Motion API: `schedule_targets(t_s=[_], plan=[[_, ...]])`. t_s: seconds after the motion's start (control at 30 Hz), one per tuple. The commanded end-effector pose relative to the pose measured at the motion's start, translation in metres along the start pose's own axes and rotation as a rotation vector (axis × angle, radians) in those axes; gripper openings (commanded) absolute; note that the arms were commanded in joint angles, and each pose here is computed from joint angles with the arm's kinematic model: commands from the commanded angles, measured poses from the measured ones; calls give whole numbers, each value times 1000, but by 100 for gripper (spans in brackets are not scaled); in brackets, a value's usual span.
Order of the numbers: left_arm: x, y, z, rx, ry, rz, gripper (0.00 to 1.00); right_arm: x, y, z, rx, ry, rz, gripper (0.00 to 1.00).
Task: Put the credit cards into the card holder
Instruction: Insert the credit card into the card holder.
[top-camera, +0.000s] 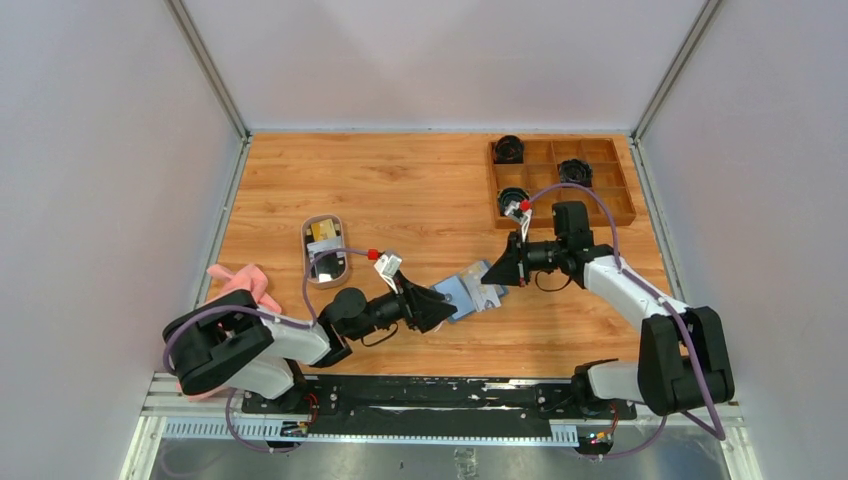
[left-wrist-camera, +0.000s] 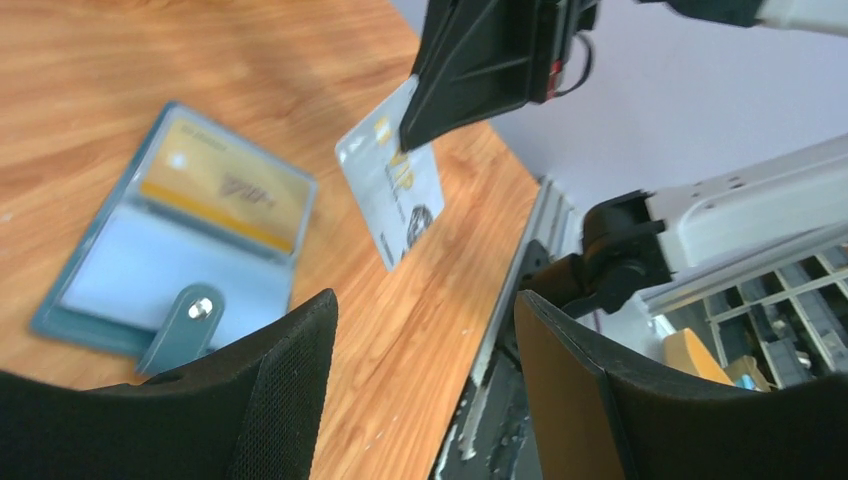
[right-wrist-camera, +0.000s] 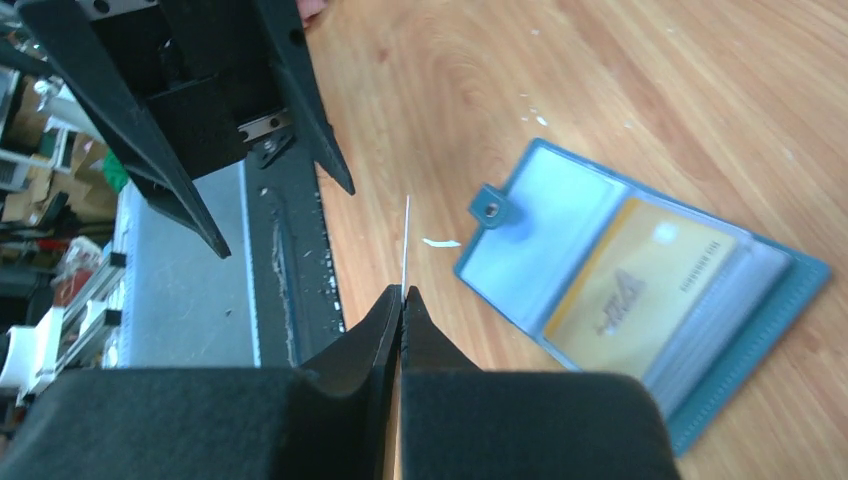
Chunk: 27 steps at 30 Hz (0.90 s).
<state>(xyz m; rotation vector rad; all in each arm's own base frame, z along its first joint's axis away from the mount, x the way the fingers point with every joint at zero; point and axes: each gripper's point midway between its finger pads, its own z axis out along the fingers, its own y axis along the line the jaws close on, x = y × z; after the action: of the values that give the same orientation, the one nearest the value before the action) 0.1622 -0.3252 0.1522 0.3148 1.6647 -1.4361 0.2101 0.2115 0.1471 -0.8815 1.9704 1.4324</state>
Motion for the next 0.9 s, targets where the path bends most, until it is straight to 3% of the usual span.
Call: schedule_targets(t_s=[0.0,0.17,0.27,0.33,0.37,0.47,0.57,0.73,0.87], plan=[[13,32,2,-140,36,-4,68,-24,-24,-3,119,-114,15,0],[10,59,-12,-282,25,53,71,-21,-35,1,115,-135,59,0],[-2,71,-29,-391,24,145,84,-18,-40,3,116,-132,77,0],[-18,70,-40,-426,-21,173,99,-17,-43,4,117,-137,78,0],[-26,68,-48,-429,-65,166,100,-16,-45,5,117,-138,81,0],[-36,65,-65,-422,-152,118,100,-13,-48,7,112,-140,93,0],[-34,52,-67,-352,-151,93,100,-10,-52,8,110,-141,105,0],[-14,51,-57,-339,-56,15,96,-3,-58,11,113,-135,132,0],[11,60,-40,-366,74,-22,80,1,-68,12,148,-112,142,0]])
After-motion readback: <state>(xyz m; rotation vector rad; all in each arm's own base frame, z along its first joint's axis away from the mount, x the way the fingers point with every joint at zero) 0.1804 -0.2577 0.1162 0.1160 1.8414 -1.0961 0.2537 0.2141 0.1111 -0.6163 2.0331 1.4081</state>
